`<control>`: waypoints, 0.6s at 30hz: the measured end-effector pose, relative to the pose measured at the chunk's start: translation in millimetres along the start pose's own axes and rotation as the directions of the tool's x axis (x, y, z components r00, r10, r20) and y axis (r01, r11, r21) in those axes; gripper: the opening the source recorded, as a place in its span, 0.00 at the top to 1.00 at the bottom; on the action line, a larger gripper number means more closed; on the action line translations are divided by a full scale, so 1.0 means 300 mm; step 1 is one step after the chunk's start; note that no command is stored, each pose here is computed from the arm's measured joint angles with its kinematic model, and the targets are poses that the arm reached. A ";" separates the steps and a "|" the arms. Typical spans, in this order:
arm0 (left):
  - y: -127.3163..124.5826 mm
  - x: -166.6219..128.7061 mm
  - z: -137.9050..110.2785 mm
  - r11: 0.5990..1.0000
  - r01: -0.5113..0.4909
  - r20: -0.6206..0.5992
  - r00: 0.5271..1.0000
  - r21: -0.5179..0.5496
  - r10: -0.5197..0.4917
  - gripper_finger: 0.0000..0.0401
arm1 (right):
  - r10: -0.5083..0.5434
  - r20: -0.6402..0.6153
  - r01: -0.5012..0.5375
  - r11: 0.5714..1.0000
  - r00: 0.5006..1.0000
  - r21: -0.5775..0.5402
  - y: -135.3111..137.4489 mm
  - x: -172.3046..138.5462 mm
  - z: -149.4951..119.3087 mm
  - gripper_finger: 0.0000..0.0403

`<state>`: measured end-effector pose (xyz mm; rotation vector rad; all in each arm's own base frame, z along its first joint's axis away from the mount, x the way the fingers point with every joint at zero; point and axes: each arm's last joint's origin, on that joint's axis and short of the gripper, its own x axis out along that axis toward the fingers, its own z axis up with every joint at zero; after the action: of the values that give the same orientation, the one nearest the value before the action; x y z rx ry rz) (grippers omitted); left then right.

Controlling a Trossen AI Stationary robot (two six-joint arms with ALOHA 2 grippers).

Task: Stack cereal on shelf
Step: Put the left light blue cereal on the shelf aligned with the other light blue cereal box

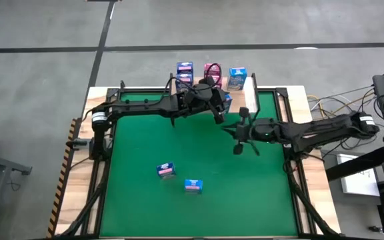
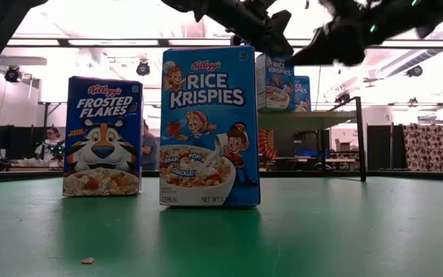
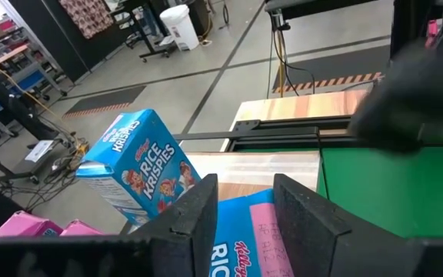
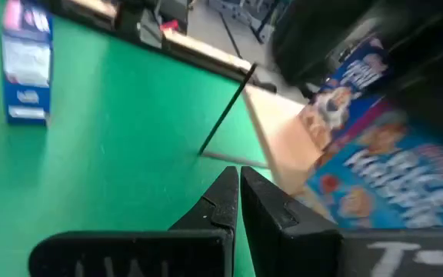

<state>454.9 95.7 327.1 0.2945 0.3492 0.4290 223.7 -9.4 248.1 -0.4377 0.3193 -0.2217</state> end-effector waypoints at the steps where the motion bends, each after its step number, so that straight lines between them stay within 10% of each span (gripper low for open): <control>1: 0.000 0.000 0.000 1.000 0.001 -0.001 1.000 0.003 -0.001 0.72 | -0.004 0.001 0.004 1.000 1.000 -0.004 0.006 0.014 -0.011 0.98; 18: 0.002 0.001 -0.002 1.000 0.000 -0.003 1.000 0.010 0.000 0.72 | -0.189 -0.032 0.187 0.981 0.982 -0.055 0.021 0.193 -0.121 0.98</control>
<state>454.6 96.5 326.8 0.3035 0.3546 0.4282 265.5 -33.5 199.3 -0.5162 0.3203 -0.4069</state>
